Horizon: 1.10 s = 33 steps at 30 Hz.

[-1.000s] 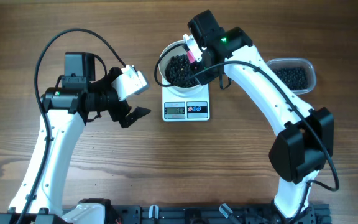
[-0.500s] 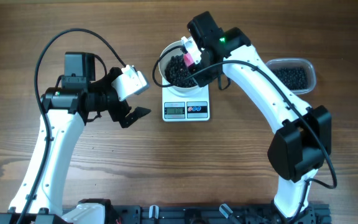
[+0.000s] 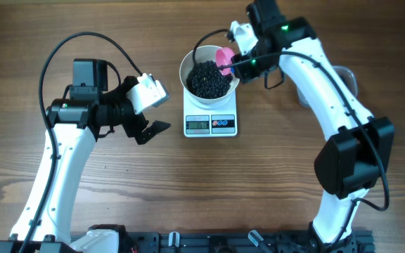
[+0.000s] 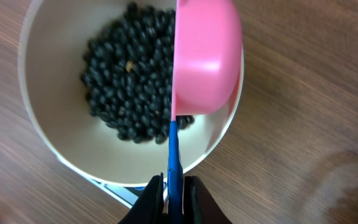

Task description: Scoop item into bowl and weigh 150g on scale

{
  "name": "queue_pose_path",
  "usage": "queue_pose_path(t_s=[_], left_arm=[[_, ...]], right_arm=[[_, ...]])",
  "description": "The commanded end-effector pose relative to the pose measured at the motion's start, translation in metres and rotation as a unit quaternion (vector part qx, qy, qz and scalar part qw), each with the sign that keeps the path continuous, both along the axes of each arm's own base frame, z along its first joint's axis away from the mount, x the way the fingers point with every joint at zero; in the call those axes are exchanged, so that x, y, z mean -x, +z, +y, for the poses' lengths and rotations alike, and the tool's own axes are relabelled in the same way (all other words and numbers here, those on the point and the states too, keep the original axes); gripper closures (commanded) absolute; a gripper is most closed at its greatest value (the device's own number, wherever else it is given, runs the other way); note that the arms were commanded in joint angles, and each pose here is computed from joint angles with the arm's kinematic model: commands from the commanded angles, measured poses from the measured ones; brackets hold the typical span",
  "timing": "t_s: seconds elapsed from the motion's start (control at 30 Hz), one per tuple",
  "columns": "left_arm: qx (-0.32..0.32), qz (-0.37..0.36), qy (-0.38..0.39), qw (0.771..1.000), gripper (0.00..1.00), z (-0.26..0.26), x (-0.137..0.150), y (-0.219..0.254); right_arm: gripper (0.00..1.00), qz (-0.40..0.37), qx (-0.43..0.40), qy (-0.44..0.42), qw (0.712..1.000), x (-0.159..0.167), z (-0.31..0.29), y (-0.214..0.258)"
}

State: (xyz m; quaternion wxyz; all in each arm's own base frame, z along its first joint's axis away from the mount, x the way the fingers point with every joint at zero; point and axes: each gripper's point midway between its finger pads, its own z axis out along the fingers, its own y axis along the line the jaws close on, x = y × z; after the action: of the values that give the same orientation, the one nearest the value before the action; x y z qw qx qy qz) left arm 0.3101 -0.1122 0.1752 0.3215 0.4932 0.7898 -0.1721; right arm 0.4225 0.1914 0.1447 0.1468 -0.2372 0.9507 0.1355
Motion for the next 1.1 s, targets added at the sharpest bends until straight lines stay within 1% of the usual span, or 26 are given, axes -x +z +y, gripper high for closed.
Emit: queue_pose_path(t_s=[0.0,0.23,0.47,0.6,0.83,1.07], left_arm=[[-0.002,-0.002,-0.006,1.000,0.00,0.001,0.000,-0.002],[-0.002,-0.002,-0.006,1.000,0.00,0.001,0.000,-0.002],[-0.002,-0.002,-0.006,1.000,0.00,0.001,0.000,-0.002],[-0.002,-0.002,-0.006,1.000,0.00,0.001,0.000,-0.002],[-0.002,-0.002,-0.006,1.000,0.00,0.001,0.000,-0.002],[-0.002,-0.002,-0.006,1.000,0.00,0.001,0.000,-0.002]], right_arm=[[0.96,-0.026,-0.079,0.011,0.997,-0.005,0.015,0.045],[0.96,-0.044,-0.150,0.024,0.987,0.003,0.019,0.090],[0.96,-0.046,-0.209,0.016,0.977,0.013,0.000,0.125],[0.96,-0.033,-0.241,0.009,0.970,0.017,-0.010,0.133],[0.96,-0.021,-0.274,-0.004,0.961,0.019,-0.025,0.143],[0.96,-0.024,-0.283,-0.014,0.959,0.020,-0.036,0.150]])
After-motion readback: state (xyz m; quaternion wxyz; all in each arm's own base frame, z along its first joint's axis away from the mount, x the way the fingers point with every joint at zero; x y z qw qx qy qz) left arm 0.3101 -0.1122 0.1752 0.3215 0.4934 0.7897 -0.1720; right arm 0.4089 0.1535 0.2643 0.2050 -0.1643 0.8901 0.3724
